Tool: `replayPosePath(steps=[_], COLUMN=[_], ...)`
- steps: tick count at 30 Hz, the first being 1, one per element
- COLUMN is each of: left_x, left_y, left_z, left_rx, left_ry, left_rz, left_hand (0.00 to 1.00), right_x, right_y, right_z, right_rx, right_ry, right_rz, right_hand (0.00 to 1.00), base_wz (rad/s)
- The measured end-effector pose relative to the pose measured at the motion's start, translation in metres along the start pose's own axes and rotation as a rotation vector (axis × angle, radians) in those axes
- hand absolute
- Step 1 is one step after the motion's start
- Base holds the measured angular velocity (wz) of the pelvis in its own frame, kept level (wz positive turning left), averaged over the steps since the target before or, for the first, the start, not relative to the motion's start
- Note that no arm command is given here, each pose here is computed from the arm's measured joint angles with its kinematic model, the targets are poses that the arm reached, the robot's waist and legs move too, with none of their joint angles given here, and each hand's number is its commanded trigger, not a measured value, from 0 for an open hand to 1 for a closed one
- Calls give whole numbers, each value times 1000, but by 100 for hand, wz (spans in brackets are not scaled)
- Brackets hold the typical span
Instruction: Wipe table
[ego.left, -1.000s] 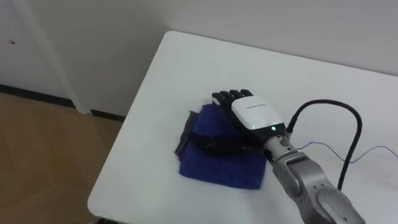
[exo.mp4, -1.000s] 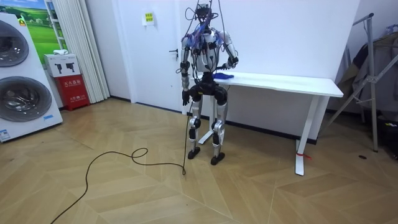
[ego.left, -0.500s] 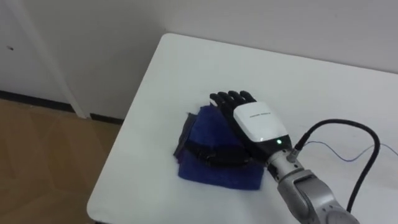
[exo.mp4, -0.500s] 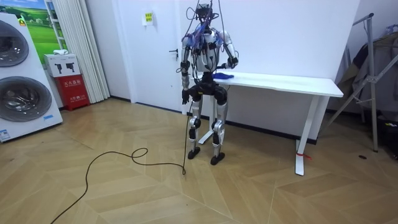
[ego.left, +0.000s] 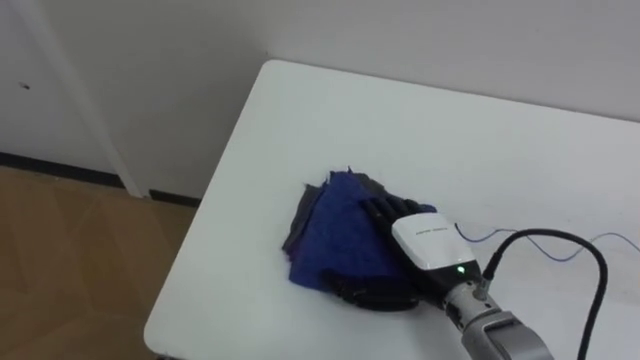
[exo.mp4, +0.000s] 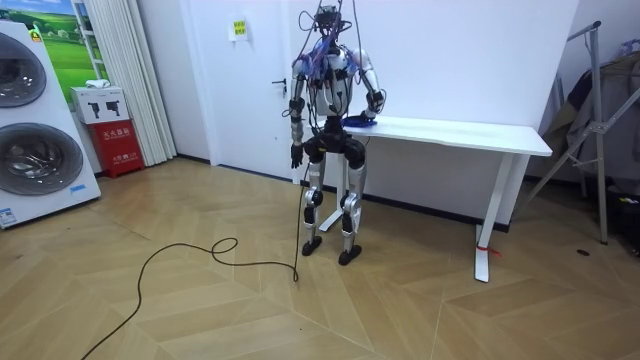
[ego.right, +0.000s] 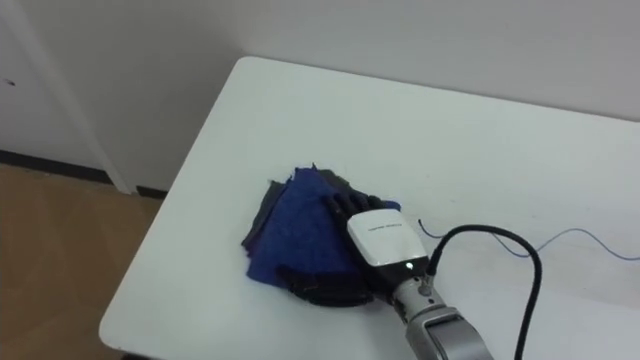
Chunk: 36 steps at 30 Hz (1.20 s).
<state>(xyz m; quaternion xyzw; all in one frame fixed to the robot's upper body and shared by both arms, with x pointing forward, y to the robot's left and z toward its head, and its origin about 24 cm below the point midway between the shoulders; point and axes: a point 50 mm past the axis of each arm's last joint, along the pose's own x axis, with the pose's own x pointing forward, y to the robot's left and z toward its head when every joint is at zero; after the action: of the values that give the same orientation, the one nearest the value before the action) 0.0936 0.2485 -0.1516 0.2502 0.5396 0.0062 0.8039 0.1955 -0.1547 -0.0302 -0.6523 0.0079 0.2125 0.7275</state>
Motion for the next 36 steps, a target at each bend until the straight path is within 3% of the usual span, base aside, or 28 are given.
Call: replayPosePath(steps=[6, 7, 8, 9, 21, 36], left_x=[-1, -1, -1, -1, -1, -1], left_y=[0, 0, 0, 0, 0, -1], left_z=[1, 1, 1, 2, 1, 0], left_rx=[1, 1, 1, 0, 0, 0], left_ry=[-10, -10, -13, -16, -4, 4], left_rz=[1, 1, 2, 2, 4, 3], left_hand=[0, 0, 0, 0, 0, 0], right_x=[-1, -1, -1, -1, 9, 22], right_y=[3, 3, 3, 3, -19, -26], right_z=[-3, -3, -3, -3, -4, 4], right_rx=[-4, -4, -9, -19, -71, 95], right_ry=[11, 11, 12, 11, 17, 49], right_rz=[7, 7, 7, 7, -146, -110], right_hand=[0, 38, 50, 99, 100, 100], base_wz=[6, 0, 0, 0, 2, 0])
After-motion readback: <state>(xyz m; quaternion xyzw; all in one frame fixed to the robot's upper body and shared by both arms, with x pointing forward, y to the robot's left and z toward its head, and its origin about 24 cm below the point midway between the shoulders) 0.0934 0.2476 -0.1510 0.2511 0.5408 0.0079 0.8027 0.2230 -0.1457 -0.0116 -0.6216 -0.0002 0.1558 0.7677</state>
